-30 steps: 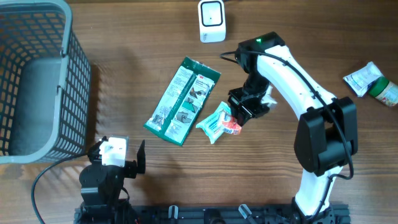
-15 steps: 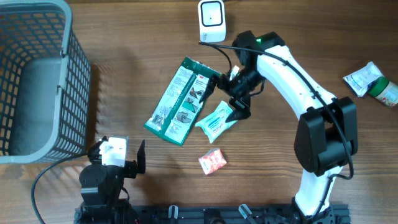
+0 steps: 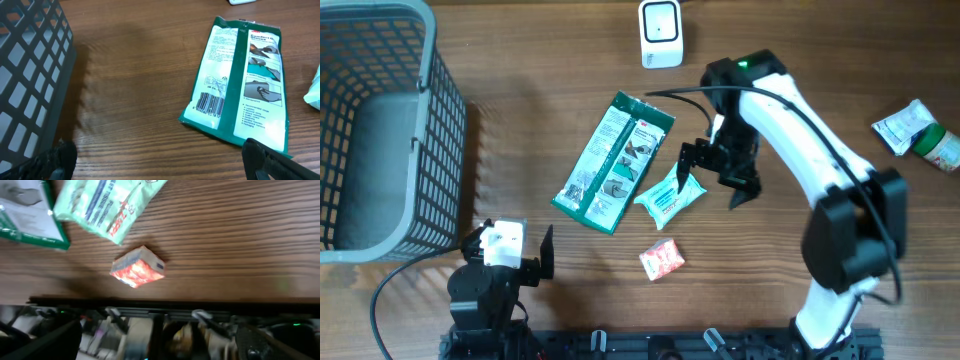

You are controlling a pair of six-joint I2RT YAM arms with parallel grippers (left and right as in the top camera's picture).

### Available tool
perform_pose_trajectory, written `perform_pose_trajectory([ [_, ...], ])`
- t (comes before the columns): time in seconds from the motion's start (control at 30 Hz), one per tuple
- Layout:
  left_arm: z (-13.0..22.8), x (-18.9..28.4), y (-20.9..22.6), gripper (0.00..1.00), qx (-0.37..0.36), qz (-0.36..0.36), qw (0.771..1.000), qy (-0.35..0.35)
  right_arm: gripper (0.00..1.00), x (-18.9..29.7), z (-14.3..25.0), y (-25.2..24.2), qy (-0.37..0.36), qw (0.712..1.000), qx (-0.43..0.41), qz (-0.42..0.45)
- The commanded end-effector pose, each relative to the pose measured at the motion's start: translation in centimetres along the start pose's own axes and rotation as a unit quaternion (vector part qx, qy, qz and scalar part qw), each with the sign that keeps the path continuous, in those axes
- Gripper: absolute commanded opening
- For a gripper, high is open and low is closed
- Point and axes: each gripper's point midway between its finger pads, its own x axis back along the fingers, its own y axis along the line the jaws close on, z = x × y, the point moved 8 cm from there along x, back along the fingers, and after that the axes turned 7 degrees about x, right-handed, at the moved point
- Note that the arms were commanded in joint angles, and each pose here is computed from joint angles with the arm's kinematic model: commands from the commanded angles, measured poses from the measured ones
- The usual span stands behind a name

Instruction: Scan the item barcode

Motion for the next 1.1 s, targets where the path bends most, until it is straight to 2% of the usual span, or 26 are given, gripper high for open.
perform_pose_trajectory([
  [0.0, 0.0, 0.0, -0.2, 1.00, -0.006, 0.008, 1.000, -0.003, 1.00, 5.7, 6.7, 0.5, -0.129, 0.988, 0.086, -0.013],
  [0.13, 0.0, 0.0, -0.2, 1.00, -0.006, 0.008, 1.000, -0.003, 1.00, 9.5, 16.3, 0.5, -0.254, 0.949, 0.178, -0.053],
  [0.17, 0.0, 0.0, -0.2, 1.00, -0.006, 0.008, 1.000, -0.003, 1.00, 10.2, 18.4, -0.6, -0.308, 0.937, 0.162, -0.035],
  [0.27, 0.0, 0.0, -0.2, 1.00, -0.006, 0.008, 1.000, -0.003, 1.00, 11.2, 21.1, -5.1, -0.457, 0.889, -0.016, 0.001],
  [0.33, 0.0, 0.0, -0.2, 1.00, -0.006, 0.008, 1.000, -0.003, 1.00, 10.1, 21.0, -6.6, -0.490, 0.868, -0.077, -0.010],
  [0.37, 0.0, 0.0, -0.2, 1.00, -0.006, 0.008, 1.000, -0.003, 1.00, 9.2, 20.3, -6.6, -0.496, 0.865, -0.078, -0.015],
  [0.43, 0.0, 0.0, -0.2, 1.00, -0.006, 0.008, 1.000, -0.003, 1.00, 6.4, 17.2, -5.6, -0.501, 0.862, -0.072, -0.019],
  [0.5, 0.0, 0.0, -0.2, 1.00, -0.006, 0.008, 1.000, -0.003, 1.00, 2.7, 12.7, -4.0, -0.504, 0.864, -0.015, 0.007],
  [0.53, 0.0, 0.0, -0.2, 1.00, -0.006, 0.008, 1.000, -0.003, 1.00, 1.5, 11.3, -3.5, -0.500, 0.866, 0.004, 0.015],
  [0.63, 0.0, 0.0, -0.2, 1.00, -0.006, 0.008, 1.000, -0.003, 1.00, -2.6, 8.2, -1.4, -0.429, 0.902, 0.039, 0.003],
  [0.73, 0.0, 0.0, -0.2, 1.00, -0.006, 0.008, 1.000, -0.003, 0.99, -6.4, 6.4, 1.1, -0.315, 0.938, 0.144, -0.016],
  [0.8, 0.0, 0.0, -0.2, 1.00, -0.006, 0.008, 1.000, -0.003, 0.95, -8.9, 5.3, 1.7, -0.247, 0.955, 0.164, -0.016],
  [0.97, 0.0, 0.0, -0.2, 1.00, -0.006, 0.008, 1.000, -0.003, 0.83, -12.0, 4.0, 2.8, -0.151, 0.966, 0.206, -0.044],
  [1.07, 0.0, 0.0, -0.2, 1.00, -0.006, 0.008, 1.000, -0.003, 0.82, -12.4, 4.2, 3.3, -0.128, 0.960, 0.240, -0.069],
])
